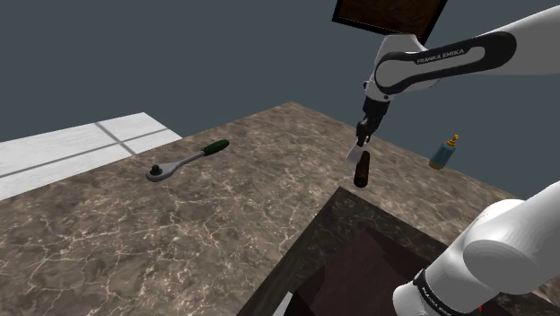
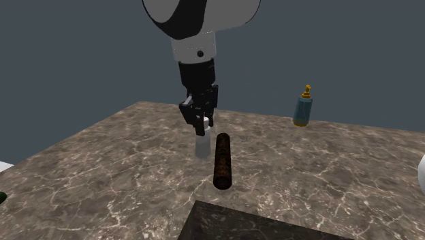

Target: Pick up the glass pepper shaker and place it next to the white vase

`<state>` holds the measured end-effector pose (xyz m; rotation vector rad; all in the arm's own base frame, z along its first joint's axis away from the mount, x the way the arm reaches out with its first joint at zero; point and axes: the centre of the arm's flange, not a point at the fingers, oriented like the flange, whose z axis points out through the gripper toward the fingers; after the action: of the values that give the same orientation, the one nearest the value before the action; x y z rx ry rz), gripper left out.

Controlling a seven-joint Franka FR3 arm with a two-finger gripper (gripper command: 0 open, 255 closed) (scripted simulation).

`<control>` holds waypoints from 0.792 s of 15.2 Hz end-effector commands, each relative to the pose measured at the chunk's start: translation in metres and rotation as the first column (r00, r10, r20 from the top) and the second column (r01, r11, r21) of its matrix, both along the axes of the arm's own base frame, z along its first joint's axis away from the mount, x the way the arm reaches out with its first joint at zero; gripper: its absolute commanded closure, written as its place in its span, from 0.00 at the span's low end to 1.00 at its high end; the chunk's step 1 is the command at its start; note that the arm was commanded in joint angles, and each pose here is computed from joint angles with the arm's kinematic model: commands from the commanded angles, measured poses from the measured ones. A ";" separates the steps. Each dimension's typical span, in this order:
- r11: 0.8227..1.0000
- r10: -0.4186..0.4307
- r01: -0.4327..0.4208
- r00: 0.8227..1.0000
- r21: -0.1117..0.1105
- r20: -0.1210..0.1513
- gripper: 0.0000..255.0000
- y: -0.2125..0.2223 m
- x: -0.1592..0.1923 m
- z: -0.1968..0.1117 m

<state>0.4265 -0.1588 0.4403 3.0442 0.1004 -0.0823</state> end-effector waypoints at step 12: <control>1.000 0.000 0.000 1.000 0.000 0.000 1.00 -0.001 0.001 0.069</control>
<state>0.4265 -0.1592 0.5048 3.0440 0.1006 -0.0822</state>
